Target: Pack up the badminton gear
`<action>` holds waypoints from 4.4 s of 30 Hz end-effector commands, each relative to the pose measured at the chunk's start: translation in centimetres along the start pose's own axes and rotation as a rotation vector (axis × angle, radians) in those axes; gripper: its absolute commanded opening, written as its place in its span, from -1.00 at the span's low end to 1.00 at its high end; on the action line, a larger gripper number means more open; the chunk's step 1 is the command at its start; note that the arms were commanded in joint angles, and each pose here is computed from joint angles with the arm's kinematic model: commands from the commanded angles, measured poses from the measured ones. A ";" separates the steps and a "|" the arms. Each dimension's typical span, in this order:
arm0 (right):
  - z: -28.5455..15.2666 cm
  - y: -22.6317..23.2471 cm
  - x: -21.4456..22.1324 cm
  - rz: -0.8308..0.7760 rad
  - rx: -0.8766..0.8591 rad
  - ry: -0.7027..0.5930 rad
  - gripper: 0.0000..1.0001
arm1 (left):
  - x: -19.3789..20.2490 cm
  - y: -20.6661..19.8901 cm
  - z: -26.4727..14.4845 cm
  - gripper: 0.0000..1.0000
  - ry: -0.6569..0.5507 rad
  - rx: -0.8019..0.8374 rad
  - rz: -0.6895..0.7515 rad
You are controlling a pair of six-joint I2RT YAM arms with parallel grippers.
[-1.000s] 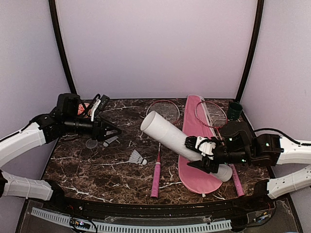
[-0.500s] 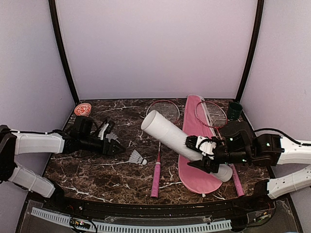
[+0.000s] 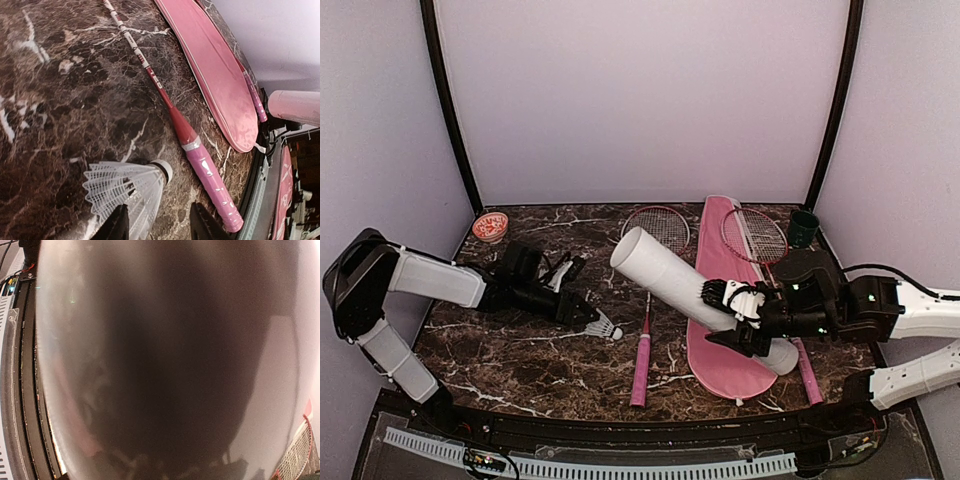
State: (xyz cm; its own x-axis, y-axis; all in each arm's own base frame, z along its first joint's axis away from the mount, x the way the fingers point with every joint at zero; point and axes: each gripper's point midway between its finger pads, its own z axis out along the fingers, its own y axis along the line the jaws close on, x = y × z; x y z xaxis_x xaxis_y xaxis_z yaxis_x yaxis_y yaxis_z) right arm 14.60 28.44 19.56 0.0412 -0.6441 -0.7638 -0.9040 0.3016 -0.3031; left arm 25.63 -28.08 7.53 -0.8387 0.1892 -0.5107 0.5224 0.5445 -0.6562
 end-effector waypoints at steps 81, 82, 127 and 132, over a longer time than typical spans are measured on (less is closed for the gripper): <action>-0.1 -1.0 -2.7 0.023 0.039 -0.082 -0.42 | -4.9 -28.9 -12.3 0.65 -0.068 0.355 0.739; -0.1 -1.0 -2.7 0.023 0.037 -0.083 -0.42 | -4.8 -28.8 -12.0 0.66 -0.060 0.345 0.745; 0.2 -1.0 -2.4 0.028 0.045 -0.073 -0.42 | -14.2 -12.3 -17.5 0.45 -0.284 -0.234 0.255; 0.0 -1.1 -2.4 0.031 0.048 -0.075 -0.42 | -13.4 -3.3 -16.3 0.53 -0.158 -0.607 0.159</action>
State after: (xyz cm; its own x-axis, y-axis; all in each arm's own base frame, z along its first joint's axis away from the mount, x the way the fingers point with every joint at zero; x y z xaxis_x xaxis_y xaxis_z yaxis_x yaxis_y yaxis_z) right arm 15.18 29.01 19.21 0.0313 -0.6508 -0.7586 -0.8953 0.3192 -0.3107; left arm 30.40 -23.17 30.83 -0.5965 0.1625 -0.7860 0.6132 0.7242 -0.3155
